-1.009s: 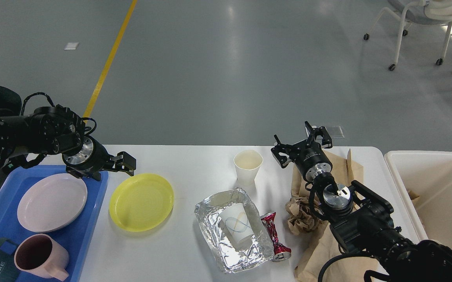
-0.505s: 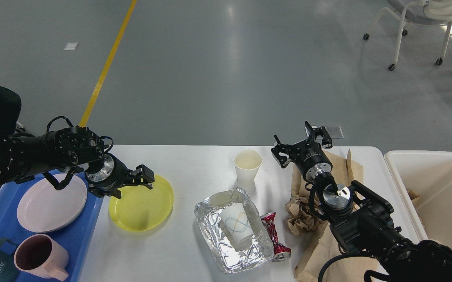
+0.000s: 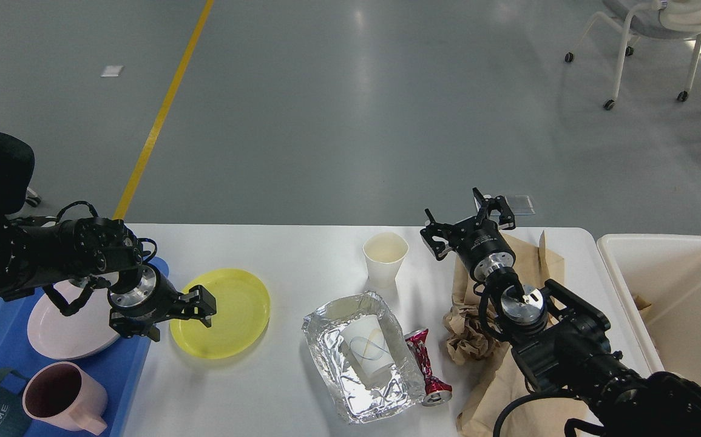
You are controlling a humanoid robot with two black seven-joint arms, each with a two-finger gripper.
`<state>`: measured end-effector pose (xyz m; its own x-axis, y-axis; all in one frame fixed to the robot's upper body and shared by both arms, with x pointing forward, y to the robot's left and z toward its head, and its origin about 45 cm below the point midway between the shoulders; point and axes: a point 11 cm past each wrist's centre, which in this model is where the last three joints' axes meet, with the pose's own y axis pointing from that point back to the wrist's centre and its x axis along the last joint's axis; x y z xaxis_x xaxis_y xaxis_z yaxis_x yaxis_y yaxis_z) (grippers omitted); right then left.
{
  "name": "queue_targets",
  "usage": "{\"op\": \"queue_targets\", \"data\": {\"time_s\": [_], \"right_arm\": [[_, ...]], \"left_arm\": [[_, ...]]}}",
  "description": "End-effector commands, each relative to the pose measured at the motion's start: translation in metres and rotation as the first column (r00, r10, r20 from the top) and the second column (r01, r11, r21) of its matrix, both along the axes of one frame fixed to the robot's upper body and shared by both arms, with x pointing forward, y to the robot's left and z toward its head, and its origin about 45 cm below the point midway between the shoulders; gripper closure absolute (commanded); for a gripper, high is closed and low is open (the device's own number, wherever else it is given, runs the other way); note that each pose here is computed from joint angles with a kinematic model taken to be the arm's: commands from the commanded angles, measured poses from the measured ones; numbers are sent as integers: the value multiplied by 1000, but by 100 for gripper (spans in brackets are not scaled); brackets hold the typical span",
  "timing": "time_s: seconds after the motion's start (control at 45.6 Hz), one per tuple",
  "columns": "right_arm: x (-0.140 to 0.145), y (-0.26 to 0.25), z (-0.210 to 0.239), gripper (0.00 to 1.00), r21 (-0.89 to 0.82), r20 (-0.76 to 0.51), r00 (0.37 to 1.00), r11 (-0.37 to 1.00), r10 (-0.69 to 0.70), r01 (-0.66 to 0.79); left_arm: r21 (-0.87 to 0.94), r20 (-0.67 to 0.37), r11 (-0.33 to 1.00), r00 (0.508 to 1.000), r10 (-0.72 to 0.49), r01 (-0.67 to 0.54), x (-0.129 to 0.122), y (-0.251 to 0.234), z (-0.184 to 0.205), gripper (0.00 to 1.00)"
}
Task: Tidy desktop
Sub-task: 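Grip the yellow plate's rim with the left gripper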
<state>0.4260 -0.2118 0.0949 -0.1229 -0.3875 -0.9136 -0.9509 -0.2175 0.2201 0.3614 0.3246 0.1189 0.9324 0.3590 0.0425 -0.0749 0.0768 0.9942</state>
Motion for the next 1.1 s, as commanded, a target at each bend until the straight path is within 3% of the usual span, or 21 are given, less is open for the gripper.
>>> {"op": "queue_targets", "data": {"time_s": [0.0,0.285,0.527,1.075], "right_arm": [[0,0,0,0,0,0,1000,1000,0,0],[0,0,0,0,0,0,1000,1000,0,0],[0,0,0,0,0,0,1000,1000,0,0],[0,0,0,0,0,0,1000,1000,0,0]], "left_arm": [[-47,-1,998,999,52,-52,-2,-4,-4,10],[-59,-14,996,998,65,-65,-5,-4,-6,10],[-81,-107,994,992,62,-71,-17,2,-4,9],[-56,-60,992,992,112,-116,-20,17,-16,10]]}}
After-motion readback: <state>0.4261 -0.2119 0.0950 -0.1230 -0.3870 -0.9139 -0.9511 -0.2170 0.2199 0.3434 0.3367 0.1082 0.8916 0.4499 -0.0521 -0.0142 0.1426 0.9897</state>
